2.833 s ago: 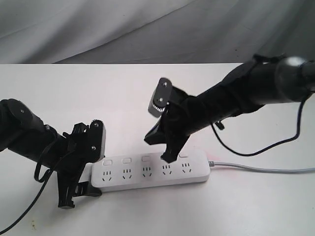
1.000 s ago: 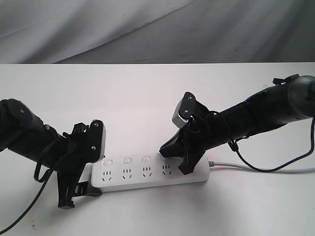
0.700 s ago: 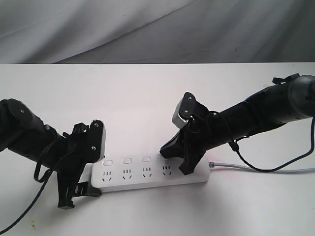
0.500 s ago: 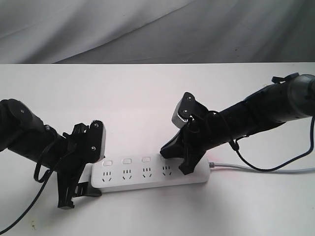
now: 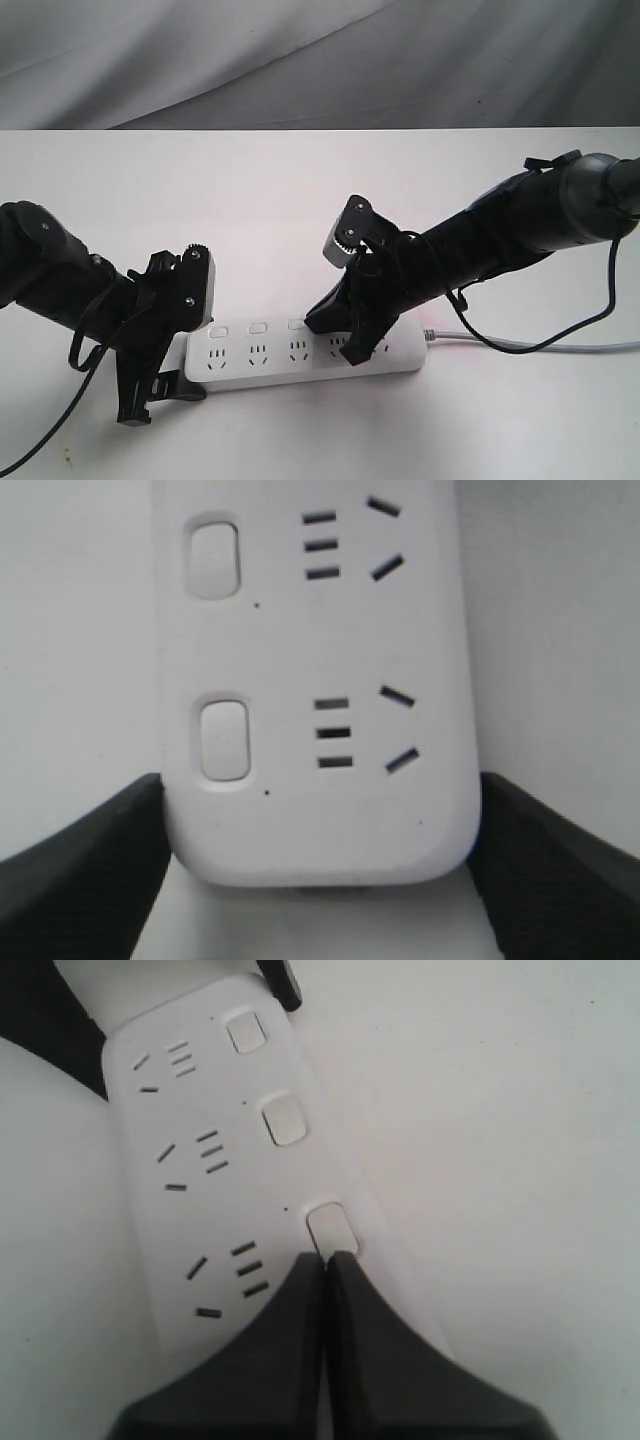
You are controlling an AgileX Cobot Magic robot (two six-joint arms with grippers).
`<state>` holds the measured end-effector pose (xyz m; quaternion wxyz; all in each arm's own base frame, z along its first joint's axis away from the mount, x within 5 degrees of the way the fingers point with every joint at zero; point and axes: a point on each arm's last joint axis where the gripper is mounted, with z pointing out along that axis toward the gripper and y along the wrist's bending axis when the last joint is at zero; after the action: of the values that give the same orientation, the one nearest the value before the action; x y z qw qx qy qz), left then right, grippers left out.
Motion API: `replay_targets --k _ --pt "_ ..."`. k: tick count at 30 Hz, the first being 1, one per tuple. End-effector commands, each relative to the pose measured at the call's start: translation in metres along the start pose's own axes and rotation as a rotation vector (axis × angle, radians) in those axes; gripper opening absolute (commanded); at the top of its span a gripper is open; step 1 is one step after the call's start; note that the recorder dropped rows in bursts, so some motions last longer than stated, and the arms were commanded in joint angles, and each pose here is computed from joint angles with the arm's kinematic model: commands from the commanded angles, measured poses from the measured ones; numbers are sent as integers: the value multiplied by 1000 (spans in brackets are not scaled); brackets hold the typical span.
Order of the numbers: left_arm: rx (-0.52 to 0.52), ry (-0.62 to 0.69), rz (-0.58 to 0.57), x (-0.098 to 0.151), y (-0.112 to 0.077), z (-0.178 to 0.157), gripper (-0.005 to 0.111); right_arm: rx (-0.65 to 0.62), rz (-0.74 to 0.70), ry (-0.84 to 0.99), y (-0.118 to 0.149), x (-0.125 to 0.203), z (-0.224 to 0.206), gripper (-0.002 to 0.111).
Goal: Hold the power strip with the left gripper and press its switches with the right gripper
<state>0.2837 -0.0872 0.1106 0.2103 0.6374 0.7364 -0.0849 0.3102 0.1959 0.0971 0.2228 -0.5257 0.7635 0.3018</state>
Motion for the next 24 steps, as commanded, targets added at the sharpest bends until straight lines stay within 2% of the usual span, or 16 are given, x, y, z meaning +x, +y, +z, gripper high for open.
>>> replay_targets --k 1,6,11,18,24 --pt "-24 10 15 -1 2 0 54 16 -28 70 -5 13 9 0" --pt "-24 10 15 -1 2 0 54 23 -66 8 -1 -7 -6 0" --pt "-24 10 15 -1 2 0 54 31 -65 5 -2 -7 -8 0" --pt "-24 10 15 -1 2 0 54 35 -25 -104 -7 -16 -24 0" --pt "-24 10 15 -1 2 0 54 28 -29 -78 -8 -12 -23 0"
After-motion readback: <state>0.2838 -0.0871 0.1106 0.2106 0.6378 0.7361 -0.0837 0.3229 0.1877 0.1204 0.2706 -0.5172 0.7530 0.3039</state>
